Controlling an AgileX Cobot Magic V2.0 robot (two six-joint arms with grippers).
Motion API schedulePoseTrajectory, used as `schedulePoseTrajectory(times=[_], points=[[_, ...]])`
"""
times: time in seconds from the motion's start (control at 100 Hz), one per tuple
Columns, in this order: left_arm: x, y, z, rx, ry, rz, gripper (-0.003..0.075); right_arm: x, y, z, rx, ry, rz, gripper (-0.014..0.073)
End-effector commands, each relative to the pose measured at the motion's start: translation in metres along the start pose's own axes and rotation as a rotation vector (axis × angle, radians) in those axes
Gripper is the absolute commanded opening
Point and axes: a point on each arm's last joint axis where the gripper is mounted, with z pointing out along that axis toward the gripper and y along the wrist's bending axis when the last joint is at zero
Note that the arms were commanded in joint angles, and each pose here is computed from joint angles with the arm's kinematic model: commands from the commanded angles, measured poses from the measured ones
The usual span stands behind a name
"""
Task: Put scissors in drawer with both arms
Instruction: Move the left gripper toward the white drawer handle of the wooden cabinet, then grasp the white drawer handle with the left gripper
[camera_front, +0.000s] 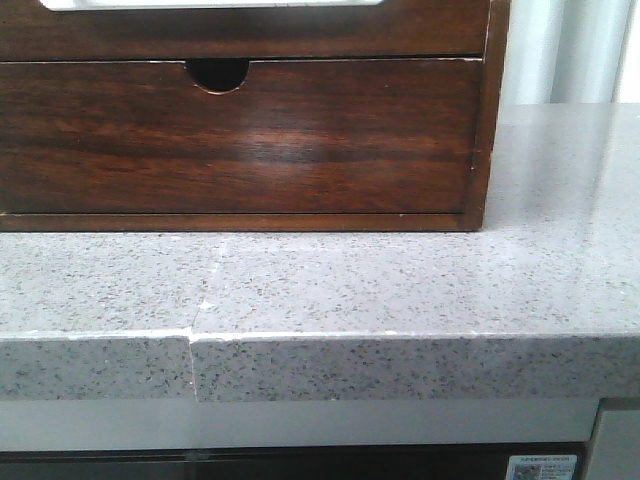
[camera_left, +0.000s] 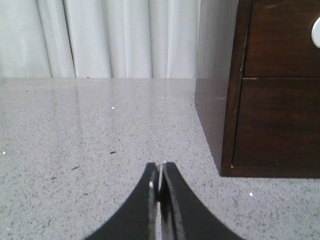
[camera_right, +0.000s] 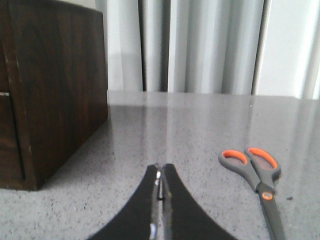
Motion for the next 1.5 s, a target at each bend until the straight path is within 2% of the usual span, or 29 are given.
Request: schedulePoseTrajectory(times=[0.0,0.17,0.34,0.51,0.67,0.82,0.99,1.49], points=[[-0.002,0.000,-0.002,-0.002,-0.123,-0.018,-0.0020,-0.009,-0.001,-0.002,0.014,-0.126,0.007,-0.0069],[-0.024,0.001,-0.006,0.003,-0.190,-0.161,-0.0020,-0.032,-0.003,-0.005,0.018,-0.193,0.070,-0.0069],[-0.060,-0.001,-0.011,0.030,-0.177,-0.184,-0.0020,-0.074,-0.003,-0.007,0.006,-0.220,0.070,-0.0069],[-0.104,-0.004,-0.012,0.055,-0.130,-0.177,-0.0020,-0.107,-0.002,0.007,-0.021,-0.072,0.049,-0.0069],[-0.130,-0.007,-0.001,0.075,0.018,-0.144,-0.0020,-0.122,-0.001,0.032,-0.037,0.134,-0.009,-0.0069],[-0.144,-0.007,0.015,0.074,0.119,-0.117,-0.0020,-0.124,-0.002,0.056,-0.037,0.258,-0.049,-0.0069],[-0.141,-0.007,0.028,0.071,0.172,-0.120,-0.0020,-0.113,-0.002,0.074,-0.043,0.351,-0.050,-0.0069],[-0.140,-0.008,0.031,0.072,0.184,-0.127,-0.0020,-0.096,-0.001,0.096,-0.049,0.468,-0.049,-0.0069]])
